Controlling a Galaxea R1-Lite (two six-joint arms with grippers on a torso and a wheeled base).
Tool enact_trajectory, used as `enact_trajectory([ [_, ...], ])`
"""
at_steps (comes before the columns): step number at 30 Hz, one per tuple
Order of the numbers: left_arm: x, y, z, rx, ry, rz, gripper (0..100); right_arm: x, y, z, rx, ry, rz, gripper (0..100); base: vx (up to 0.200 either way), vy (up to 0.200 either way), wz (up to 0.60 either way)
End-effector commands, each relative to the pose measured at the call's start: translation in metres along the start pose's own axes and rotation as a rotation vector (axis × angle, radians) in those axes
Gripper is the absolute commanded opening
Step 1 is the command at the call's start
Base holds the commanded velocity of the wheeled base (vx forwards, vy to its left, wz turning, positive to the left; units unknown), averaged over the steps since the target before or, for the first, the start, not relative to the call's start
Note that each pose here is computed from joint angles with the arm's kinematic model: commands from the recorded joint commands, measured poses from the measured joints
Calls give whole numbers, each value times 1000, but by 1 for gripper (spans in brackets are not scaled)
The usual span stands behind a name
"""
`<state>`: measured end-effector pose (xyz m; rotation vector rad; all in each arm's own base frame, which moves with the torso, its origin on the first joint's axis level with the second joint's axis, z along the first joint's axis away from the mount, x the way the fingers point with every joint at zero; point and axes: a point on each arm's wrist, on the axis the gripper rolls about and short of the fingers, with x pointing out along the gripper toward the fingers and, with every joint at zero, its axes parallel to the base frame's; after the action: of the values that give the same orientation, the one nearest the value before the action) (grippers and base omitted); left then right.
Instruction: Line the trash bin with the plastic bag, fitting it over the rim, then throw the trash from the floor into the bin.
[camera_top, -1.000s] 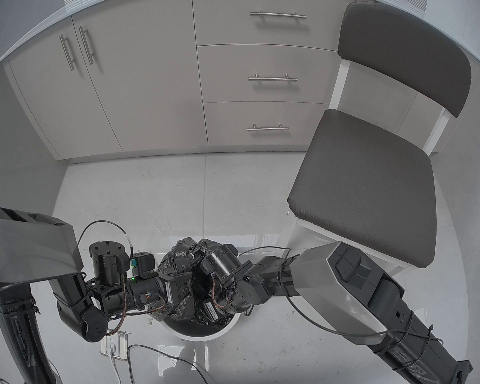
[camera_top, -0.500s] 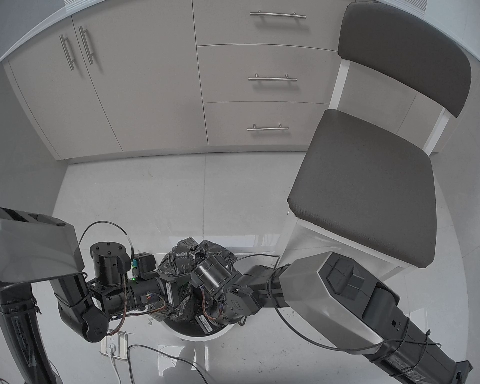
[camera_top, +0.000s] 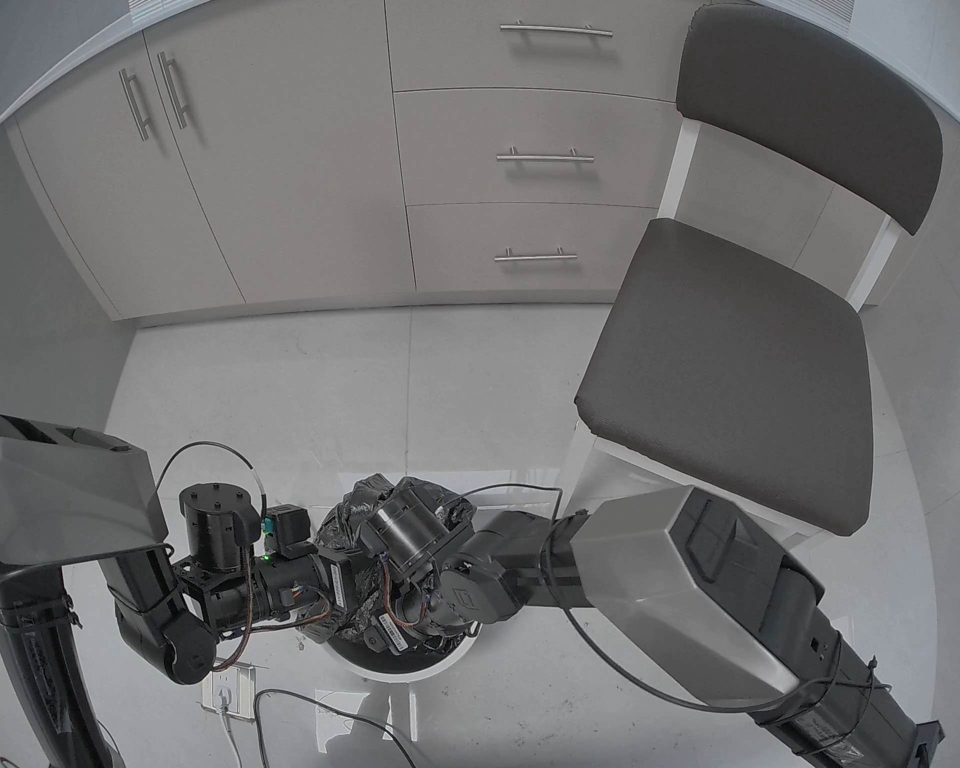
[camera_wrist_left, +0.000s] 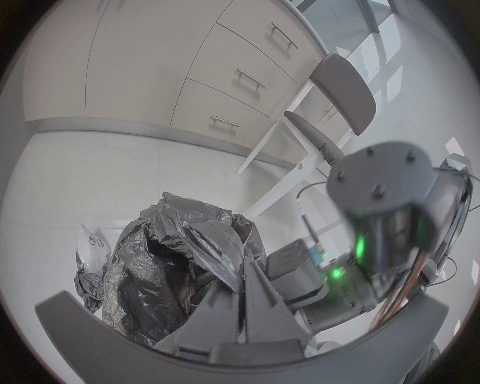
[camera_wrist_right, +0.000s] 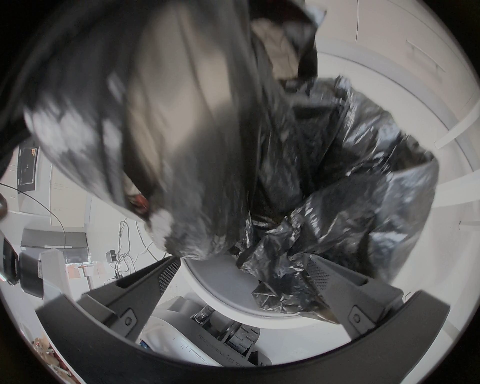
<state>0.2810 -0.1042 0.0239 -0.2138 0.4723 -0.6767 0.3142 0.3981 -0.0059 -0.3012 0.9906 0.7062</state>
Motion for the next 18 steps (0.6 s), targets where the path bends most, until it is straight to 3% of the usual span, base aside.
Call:
enact_trajectory([
  [1,1,-2,2,3,-7,-6,0,-36,3,18,2,-52,-8,100,0,0,0],
  [8,1,-1,1,3,-5,-5,0,-50,-2,23,7,-63,-51,100,0,0,0],
  [18,2,0,1,2,-5,-4,0,-52,-39,30,58,-81,-130,100,0,0,0],
])
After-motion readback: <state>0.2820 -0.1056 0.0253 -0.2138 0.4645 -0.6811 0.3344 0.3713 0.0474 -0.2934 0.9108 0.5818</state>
